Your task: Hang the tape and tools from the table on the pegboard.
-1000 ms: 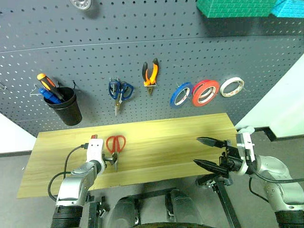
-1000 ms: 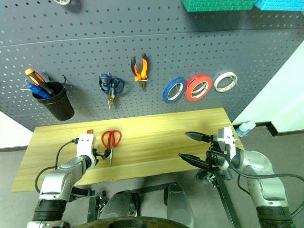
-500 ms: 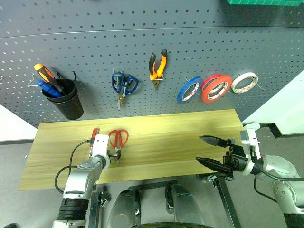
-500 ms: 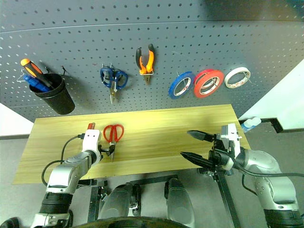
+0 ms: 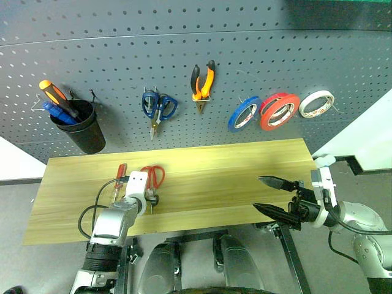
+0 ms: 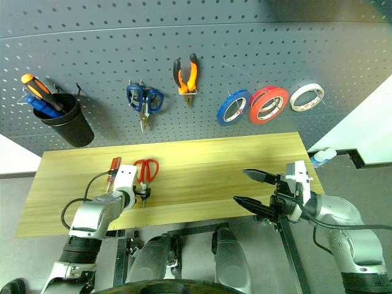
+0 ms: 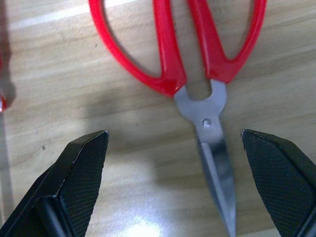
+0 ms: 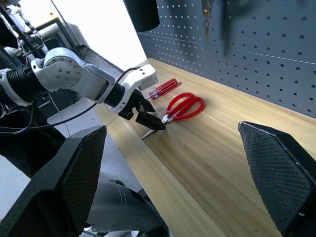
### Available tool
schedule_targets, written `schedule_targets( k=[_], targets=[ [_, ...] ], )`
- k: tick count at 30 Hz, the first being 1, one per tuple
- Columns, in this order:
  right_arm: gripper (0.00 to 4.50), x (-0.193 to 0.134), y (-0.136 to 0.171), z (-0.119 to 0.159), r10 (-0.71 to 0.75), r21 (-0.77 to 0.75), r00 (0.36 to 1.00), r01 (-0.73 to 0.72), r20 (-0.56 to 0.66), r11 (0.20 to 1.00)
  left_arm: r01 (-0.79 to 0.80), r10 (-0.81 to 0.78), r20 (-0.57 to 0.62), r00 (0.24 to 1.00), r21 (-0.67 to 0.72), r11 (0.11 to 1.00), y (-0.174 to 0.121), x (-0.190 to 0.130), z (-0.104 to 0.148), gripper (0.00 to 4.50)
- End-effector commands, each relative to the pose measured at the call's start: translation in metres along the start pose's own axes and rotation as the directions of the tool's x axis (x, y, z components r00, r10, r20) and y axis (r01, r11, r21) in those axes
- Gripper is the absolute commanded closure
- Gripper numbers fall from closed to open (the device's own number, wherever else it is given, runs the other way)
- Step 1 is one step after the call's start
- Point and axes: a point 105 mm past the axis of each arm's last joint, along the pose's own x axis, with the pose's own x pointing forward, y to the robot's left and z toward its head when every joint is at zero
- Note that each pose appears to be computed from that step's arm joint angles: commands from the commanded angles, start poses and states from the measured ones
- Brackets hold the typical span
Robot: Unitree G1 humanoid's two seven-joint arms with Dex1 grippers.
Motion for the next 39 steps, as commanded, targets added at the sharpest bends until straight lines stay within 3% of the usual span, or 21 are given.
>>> schedule_targets(
  k=[1,15,18,30,39],
  targets=[
    [0.01,-0.001,0.003,0.007,0.008,-0.043,1.000,-0.007,0.023,0.999,-0.003,0.003,-0.012,1.000,0.016,1.000,0.000,0.002,0.000,0.00],
    [0.01,-0.009,-0.008,0.003,-0.006,-0.060,1.000,0.007,0.018,0.998,0.012,-0.012,-0.068,0.998,0.003,1.000,-0.006,0.009,-0.012,0.00],
    [0.00,-0.010,-0.010,0.001,-0.008,-0.066,1.000,0.009,0.019,0.998,0.008,-0.011,-0.088,0.996,-0.029,1.000,-0.006,0.009,-0.017,0.56],
    [0.00,-0.012,-0.017,-0.003,-0.003,-0.085,1.000,0.005,0.026,0.996,0.015,-0.025,-0.097,0.995,-0.104,0.994,-0.007,0.007,-0.016,4.24],
    [0.00,-0.013,-0.021,-0.006,-0.005,-0.088,1.000,0.007,0.028,0.996,0.041,-0.048,-0.079,0.996,-0.086,0.995,-0.009,0.007,-0.013,4.25]
  ],
)
